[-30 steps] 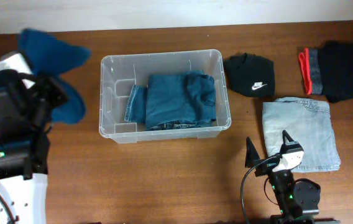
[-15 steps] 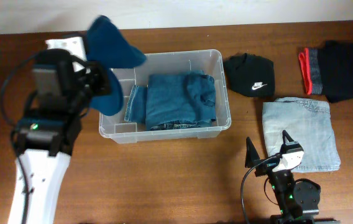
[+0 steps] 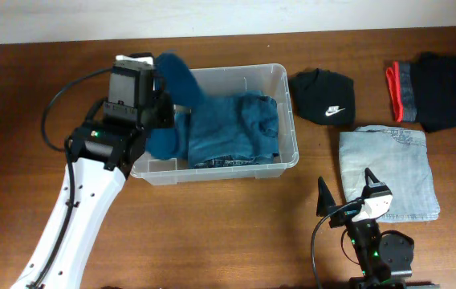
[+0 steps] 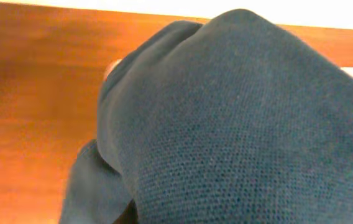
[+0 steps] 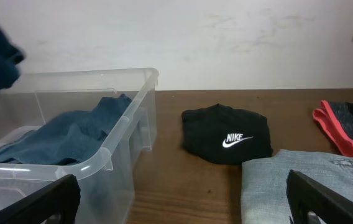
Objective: Pack container
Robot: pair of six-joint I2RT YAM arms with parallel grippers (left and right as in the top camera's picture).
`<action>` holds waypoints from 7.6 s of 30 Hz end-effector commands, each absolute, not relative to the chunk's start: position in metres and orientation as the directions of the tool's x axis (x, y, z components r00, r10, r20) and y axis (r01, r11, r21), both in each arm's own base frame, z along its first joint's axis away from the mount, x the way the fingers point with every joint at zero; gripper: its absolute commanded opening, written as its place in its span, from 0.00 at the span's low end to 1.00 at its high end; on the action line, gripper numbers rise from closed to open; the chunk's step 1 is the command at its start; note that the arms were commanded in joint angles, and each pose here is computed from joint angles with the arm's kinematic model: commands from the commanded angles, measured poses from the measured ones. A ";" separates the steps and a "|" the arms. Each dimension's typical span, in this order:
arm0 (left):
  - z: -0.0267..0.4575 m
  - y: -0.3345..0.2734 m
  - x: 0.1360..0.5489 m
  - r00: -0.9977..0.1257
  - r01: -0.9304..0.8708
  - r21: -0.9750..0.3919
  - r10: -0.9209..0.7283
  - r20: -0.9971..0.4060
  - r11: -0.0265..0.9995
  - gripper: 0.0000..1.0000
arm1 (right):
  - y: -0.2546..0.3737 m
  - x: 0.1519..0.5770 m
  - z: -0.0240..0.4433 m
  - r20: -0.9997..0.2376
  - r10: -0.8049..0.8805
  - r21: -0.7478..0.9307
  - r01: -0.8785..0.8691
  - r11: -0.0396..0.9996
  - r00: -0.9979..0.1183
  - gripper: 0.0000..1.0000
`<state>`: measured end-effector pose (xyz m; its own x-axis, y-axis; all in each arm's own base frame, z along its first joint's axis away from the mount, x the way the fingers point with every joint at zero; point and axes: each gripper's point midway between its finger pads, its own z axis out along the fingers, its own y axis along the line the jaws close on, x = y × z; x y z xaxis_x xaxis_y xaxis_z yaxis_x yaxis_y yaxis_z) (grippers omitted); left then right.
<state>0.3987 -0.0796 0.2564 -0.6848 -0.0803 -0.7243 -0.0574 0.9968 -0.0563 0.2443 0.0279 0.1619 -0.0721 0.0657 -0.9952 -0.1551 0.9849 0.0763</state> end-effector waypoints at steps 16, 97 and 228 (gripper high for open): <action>0.244 -0.076 0.406 -0.702 -0.131 -0.001 -0.093 -0.706 0.991 0.17 | 0.025 0.245 0.159 -0.996 0.059 0.069 -0.140 0.988 -0.073 0.98; 0.170 -0.264 0.418 -0.846 0.386 -0.349 0.177 -0.503 0.854 0.01 | 0.025 0.245 0.159 -0.996 0.059 0.069 -0.140 0.988 -0.073 0.98; 0.278 0.164 0.378 -0.622 -0.613 -0.140 -0.584 -0.522 0.778 0.99 | 0.035 0.243 0.160 -0.986 0.139 0.154 -0.194 0.969 -0.091 0.98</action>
<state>0.3783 0.1609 0.2849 -0.6214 -0.5714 -0.5361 -0.5980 0.7880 -0.1466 0.2440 0.0296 0.1620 -0.0748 0.0799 -0.9940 -0.1642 0.9822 0.0913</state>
